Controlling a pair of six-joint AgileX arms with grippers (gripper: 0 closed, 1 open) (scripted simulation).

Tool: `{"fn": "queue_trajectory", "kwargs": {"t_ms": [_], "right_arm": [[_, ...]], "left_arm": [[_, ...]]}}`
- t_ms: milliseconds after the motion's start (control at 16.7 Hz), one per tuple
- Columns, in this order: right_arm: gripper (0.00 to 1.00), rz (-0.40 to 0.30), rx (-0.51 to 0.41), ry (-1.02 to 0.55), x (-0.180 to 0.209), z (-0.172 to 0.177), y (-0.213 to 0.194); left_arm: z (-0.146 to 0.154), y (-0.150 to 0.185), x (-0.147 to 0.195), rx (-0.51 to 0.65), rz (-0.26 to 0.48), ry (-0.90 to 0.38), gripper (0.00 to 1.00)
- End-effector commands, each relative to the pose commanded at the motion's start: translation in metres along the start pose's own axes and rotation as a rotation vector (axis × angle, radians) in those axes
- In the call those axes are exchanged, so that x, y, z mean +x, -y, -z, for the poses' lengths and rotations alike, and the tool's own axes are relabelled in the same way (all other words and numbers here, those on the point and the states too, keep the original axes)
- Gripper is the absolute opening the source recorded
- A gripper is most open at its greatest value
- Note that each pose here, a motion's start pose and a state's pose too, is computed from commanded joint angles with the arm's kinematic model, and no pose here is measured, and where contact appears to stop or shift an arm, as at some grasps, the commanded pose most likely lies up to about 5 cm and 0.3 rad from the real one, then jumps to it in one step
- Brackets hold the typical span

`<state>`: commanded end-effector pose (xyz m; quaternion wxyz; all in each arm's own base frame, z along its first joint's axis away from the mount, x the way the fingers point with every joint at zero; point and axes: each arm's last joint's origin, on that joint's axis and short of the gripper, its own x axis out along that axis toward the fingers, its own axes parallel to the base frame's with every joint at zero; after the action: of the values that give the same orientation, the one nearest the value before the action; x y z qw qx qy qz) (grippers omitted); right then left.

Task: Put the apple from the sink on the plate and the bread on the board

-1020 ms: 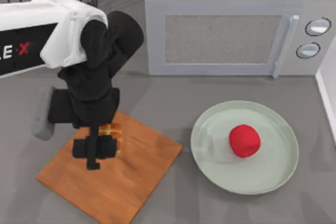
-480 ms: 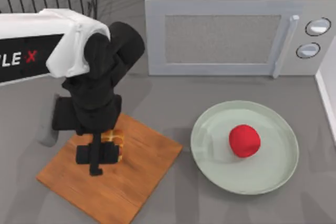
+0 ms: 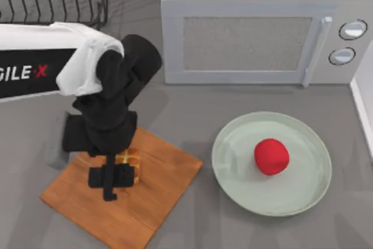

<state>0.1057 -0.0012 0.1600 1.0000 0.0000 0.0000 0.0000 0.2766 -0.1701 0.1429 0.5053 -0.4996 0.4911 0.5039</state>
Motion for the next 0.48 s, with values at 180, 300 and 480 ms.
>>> {"fn": "queue_trajectory", "kwargs": {"t_ms": [180, 300, 480], "right_arm": [[1.0, 0.0, 0.0, 0.0, 0.0, 0.0, 0.0], [1.0, 0.0, 0.0, 0.0, 0.0, 0.0, 0.0], [1.0, 0.0, 0.0, 0.0, 0.0, 0.0, 0.0]], "left_arm": [[-0.0003, -0.0007, 0.0037, 0.0, -0.008, 0.005, 0.0], [-0.0003, -0.0007, 0.0037, 0.0, -0.008, 0.005, 0.0], [-0.0003, -0.0007, 0.0037, 0.0, -0.008, 0.005, 0.23]]}}
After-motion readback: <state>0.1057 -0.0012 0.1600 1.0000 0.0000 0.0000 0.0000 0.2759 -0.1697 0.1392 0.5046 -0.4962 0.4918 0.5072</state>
